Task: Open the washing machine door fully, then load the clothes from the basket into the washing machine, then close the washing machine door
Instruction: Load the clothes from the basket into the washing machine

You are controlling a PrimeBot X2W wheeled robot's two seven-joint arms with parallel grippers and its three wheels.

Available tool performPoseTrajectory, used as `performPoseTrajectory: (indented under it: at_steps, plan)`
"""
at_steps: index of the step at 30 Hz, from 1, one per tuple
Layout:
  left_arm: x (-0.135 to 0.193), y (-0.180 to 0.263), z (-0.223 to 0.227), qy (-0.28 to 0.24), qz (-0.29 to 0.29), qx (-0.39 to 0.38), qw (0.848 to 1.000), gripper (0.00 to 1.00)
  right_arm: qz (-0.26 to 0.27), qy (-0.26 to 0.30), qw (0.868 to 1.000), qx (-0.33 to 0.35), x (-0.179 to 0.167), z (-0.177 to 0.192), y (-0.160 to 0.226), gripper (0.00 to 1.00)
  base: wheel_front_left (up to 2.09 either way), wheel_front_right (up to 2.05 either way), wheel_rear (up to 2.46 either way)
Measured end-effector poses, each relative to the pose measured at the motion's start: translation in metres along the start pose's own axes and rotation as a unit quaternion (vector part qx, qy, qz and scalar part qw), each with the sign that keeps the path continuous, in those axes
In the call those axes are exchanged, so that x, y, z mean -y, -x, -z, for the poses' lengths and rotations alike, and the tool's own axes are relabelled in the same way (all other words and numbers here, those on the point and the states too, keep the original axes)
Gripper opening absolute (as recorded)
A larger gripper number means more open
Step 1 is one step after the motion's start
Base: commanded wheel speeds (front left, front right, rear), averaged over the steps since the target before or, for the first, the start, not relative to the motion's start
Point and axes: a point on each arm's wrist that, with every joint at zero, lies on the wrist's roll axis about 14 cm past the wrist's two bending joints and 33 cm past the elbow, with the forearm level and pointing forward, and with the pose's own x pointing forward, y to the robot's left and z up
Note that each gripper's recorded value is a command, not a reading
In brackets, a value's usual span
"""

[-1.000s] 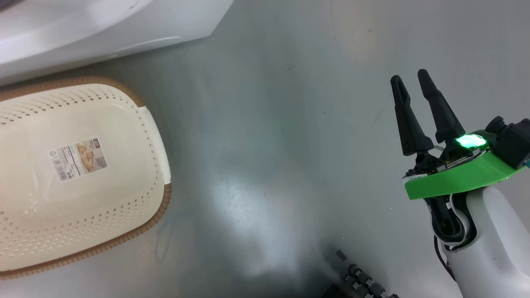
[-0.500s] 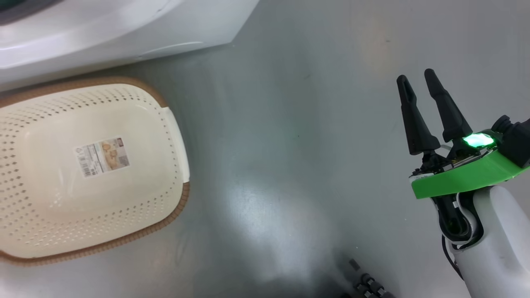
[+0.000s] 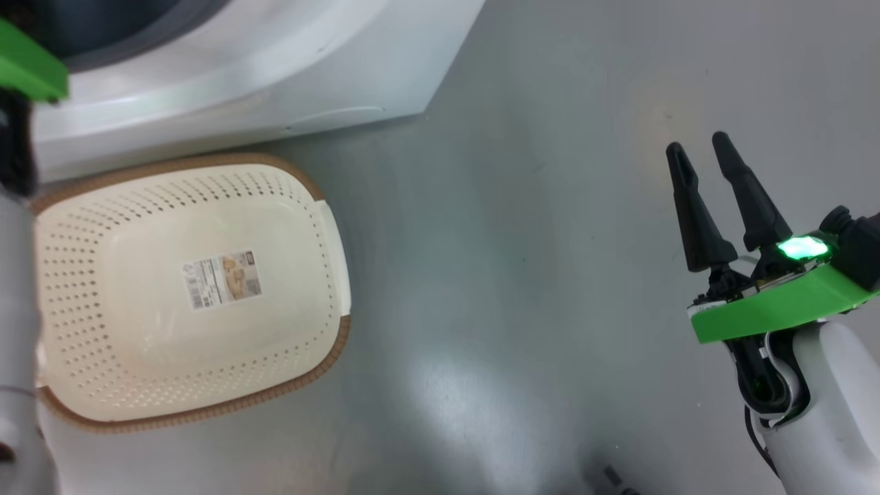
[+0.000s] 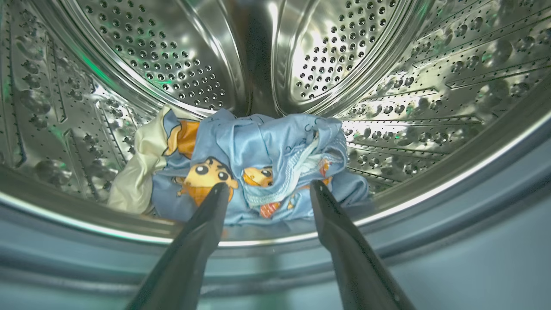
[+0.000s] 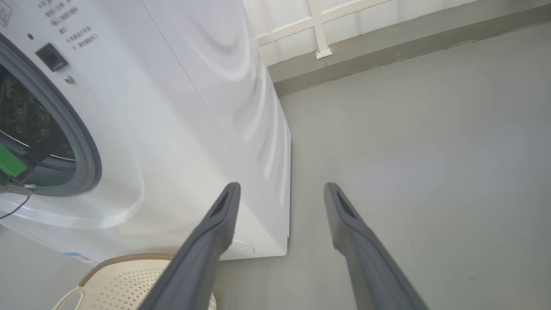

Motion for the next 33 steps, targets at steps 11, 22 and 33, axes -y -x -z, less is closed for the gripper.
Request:
performPoseTrajectory:
  at_steps: [11,22,33]
  plan:
    - [0.022,0.071,-0.02,-0.004,0.014,0.059,0.998,1.0,-0.016,-0.004,1.0,0.024,-0.017,-0.025,0.016,1.0,0.0,0.0,0.0]
    - [0.039,0.14,-0.036,-0.007,0.011,0.086,0.996,1.0,-0.035,-0.002,0.998,0.046,-0.034,-0.047,0.032,1.0,0.0,0.0,0.0]
    - [0.042,0.2,-0.045,0.001,-0.011,0.097,0.995,1.0,-0.047,0.0,0.997,0.067,-0.046,-0.065,0.052,1.0,0.0,0.0,0.0]
